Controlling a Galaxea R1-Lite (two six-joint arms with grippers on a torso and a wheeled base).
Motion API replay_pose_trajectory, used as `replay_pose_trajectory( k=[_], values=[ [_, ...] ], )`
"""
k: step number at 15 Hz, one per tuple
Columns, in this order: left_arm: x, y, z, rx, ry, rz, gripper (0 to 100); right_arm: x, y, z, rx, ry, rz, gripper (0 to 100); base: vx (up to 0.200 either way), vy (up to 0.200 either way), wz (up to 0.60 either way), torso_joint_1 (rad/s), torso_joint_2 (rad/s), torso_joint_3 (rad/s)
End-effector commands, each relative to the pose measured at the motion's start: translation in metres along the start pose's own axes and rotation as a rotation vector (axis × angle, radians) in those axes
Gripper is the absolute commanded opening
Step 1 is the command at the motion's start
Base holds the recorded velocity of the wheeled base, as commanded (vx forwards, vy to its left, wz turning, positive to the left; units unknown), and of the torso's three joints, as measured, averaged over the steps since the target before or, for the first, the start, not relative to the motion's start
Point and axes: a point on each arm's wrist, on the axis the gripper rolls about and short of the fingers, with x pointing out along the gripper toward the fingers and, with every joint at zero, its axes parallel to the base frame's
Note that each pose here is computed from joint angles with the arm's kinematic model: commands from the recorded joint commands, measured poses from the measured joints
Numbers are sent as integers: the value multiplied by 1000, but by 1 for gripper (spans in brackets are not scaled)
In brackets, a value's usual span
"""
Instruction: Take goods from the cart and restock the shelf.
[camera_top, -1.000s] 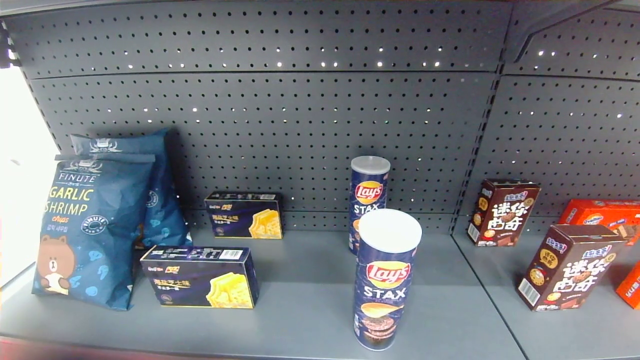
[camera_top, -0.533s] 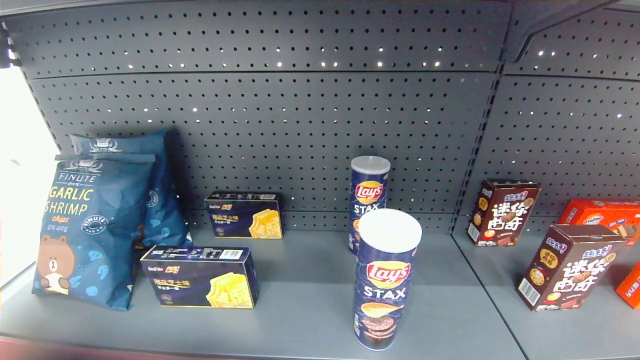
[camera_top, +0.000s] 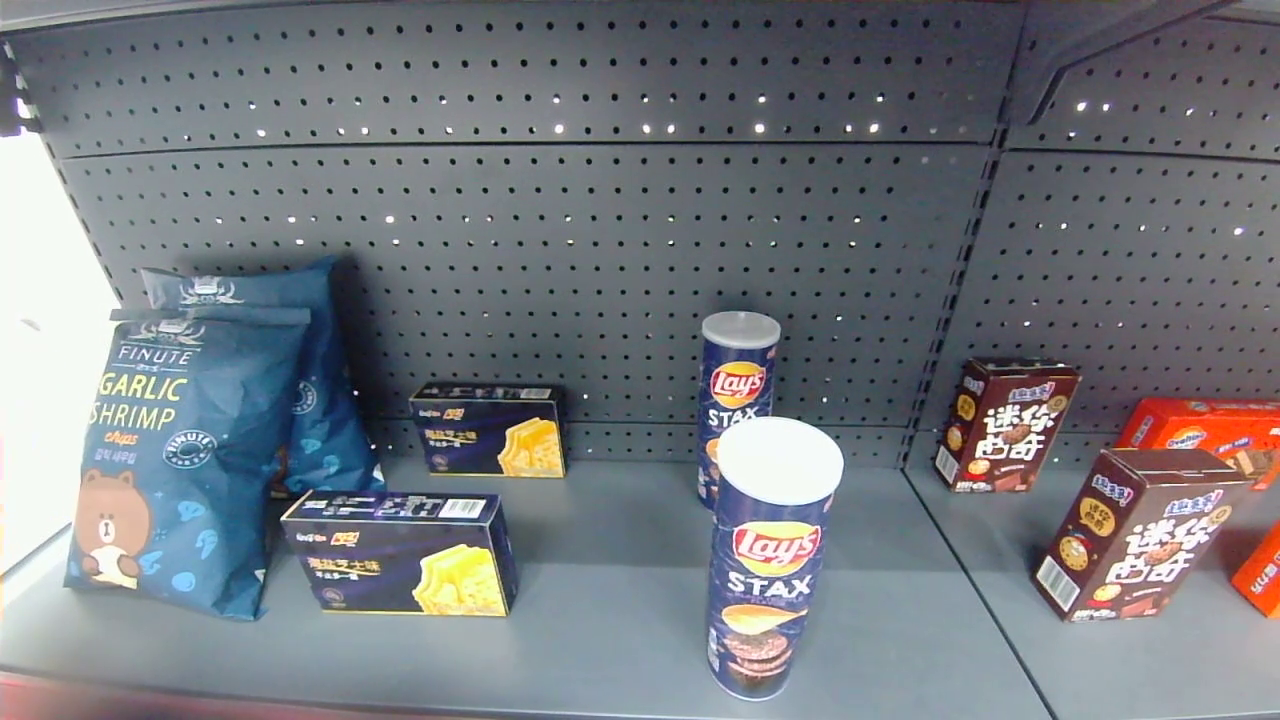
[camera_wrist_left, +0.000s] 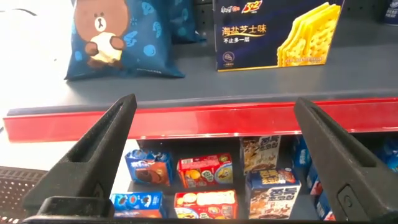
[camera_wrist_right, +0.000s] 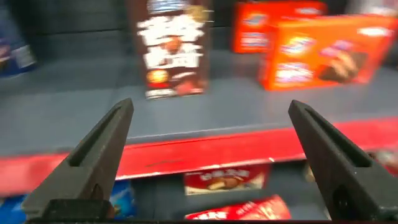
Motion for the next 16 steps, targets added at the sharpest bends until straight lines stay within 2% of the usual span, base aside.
replay_pose_trajectory(
  k=[1,2,4,7,8,11,16],
  values=[
    [0,0,0,1,5,-2,100,0,3,0,-15,3,129,100,0,0,0,0,0,0],
    [0,0,0,1,4,-12,100,-1,6,-6,-57,51,260,100,0,0,0,0,0,0],
    [0,-1,0,2,1,-51,100,-1,5,-6,-20,62,230,100,0,0,0,0,0,0],
    [0,-1,0,5,0,-43,100,-1,4,-6,-16,57,195,100,0,0,0,0,0,0],
    [0,-1,0,-1,0,-43,100,-1,4,-6,-15,58,195,100,-200,0,0,-2,2,7],
    [0,-1,0,-10,2,-46,100,-1,4,-6,-16,57,195,100,0,0,0,0,0,0],
    [0,-1,0,-1,0,-44,100,-1,4,-6,-16,57,193,100,0,0,0,0,0,0]
  ],
)
